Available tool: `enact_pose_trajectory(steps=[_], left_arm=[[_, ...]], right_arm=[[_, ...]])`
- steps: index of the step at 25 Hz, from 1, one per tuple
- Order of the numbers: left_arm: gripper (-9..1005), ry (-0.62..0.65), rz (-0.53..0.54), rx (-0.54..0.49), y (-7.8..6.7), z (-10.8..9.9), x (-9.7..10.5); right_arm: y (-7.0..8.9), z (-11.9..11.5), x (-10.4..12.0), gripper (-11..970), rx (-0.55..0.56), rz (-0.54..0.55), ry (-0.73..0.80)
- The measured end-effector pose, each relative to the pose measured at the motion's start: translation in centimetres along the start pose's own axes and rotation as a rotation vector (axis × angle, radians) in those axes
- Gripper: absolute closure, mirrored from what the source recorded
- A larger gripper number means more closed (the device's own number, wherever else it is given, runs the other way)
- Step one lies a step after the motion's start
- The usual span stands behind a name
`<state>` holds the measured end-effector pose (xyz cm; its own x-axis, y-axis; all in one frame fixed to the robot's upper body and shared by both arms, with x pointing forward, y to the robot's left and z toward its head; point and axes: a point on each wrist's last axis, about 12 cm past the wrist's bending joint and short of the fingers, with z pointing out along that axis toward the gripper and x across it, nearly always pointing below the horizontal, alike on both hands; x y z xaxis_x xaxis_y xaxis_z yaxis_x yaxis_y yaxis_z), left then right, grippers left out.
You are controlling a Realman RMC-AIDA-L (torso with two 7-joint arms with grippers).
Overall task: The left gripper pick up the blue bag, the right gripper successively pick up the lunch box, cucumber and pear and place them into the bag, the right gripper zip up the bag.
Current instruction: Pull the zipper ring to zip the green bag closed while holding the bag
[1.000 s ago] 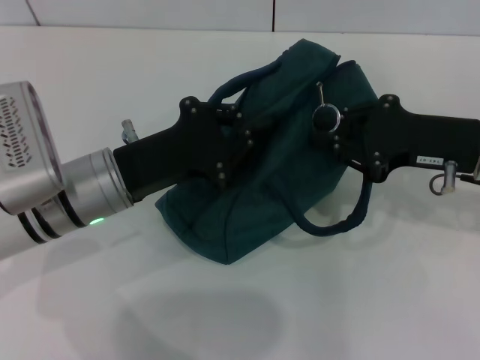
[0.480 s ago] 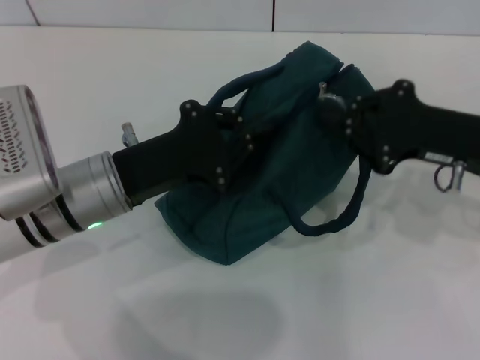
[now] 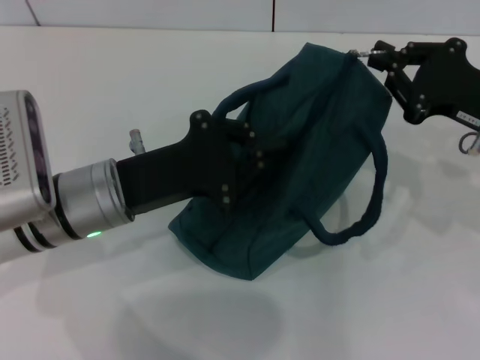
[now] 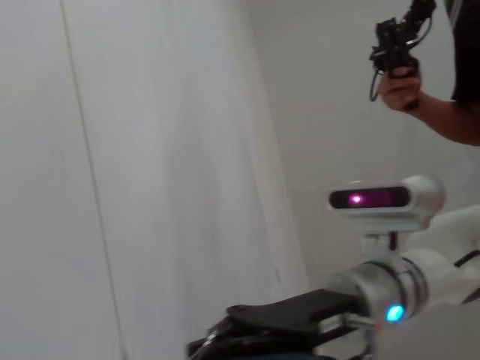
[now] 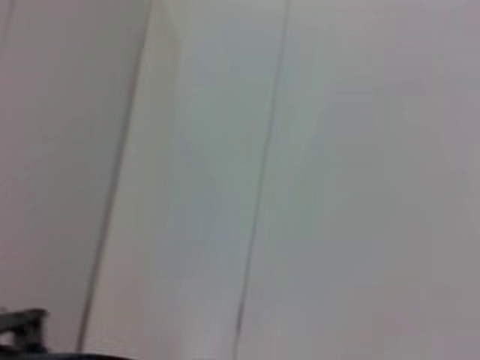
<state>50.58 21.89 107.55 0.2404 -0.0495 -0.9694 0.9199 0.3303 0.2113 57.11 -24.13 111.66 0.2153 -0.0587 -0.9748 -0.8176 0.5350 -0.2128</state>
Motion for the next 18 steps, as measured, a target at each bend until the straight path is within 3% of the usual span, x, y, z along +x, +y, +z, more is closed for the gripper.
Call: enact_pose_trajectory(steps=[10,18], left_arm=[[952,-0.008,0.008,0.063,-0.3,0.2,-0.3],[952,-0.019,0.016,0.093,0.0,0.3,-0.7]], right_arm=[[-1.4,-0.1,1.2,935,0.134,-0.005,0.075],[-1.9,0.0,1.6,897,0.162,-0.006,0.116]])
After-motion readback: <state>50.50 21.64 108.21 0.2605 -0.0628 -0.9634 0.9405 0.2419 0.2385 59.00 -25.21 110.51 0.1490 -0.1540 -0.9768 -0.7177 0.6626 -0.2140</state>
